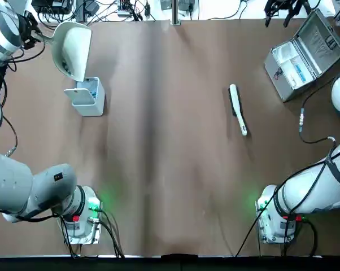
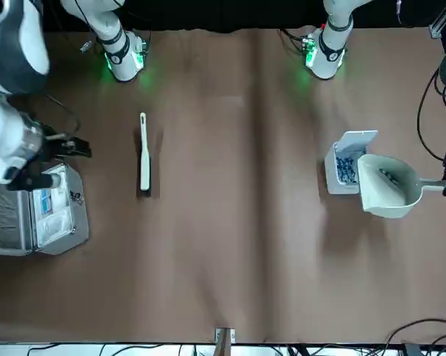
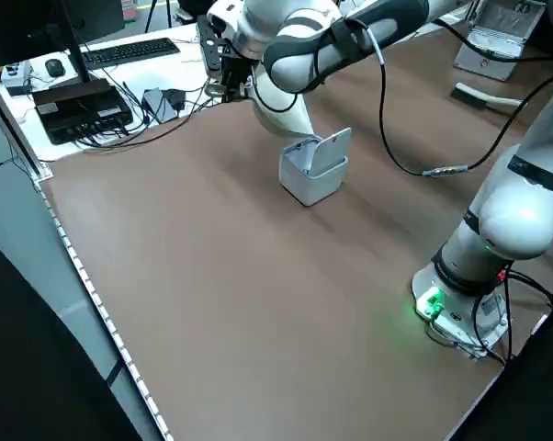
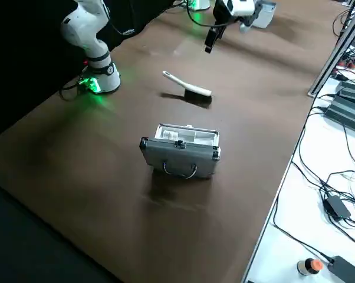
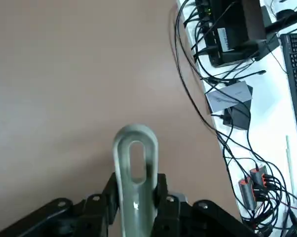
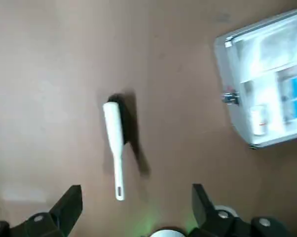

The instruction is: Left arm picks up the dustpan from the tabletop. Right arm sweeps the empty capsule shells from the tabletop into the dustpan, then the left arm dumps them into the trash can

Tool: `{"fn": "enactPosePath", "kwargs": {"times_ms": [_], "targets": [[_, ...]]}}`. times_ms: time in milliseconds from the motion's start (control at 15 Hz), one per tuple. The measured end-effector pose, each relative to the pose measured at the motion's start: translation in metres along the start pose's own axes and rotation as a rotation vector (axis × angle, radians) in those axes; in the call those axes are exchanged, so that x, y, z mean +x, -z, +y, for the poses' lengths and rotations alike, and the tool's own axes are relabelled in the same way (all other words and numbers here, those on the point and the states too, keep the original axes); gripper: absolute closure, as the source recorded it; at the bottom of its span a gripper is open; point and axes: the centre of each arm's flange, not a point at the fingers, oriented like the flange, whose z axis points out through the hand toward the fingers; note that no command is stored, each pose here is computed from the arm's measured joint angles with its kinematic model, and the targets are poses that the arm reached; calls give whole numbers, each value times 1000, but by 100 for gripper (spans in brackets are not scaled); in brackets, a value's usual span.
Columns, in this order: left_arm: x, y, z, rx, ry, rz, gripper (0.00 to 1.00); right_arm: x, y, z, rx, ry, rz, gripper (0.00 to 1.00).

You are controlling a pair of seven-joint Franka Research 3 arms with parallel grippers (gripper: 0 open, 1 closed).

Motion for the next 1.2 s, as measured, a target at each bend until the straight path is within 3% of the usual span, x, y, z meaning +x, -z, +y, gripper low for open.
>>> {"fn": "enactPosePath", "kwargs": {"times_ms": [267, 600, 1200], "targets": [[-10, 12, -14, -37, -61, 66, 67, -4, 27, 3, -43, -1, 51, 2], [-47, 31, -13, -144, -145, 183, 67, -16, 40, 29, -38, -45, 30, 2], [-121, 63, -21, -262, -443, 351, 67, -37, 67, 62, -29, -99, 131, 2]]}}
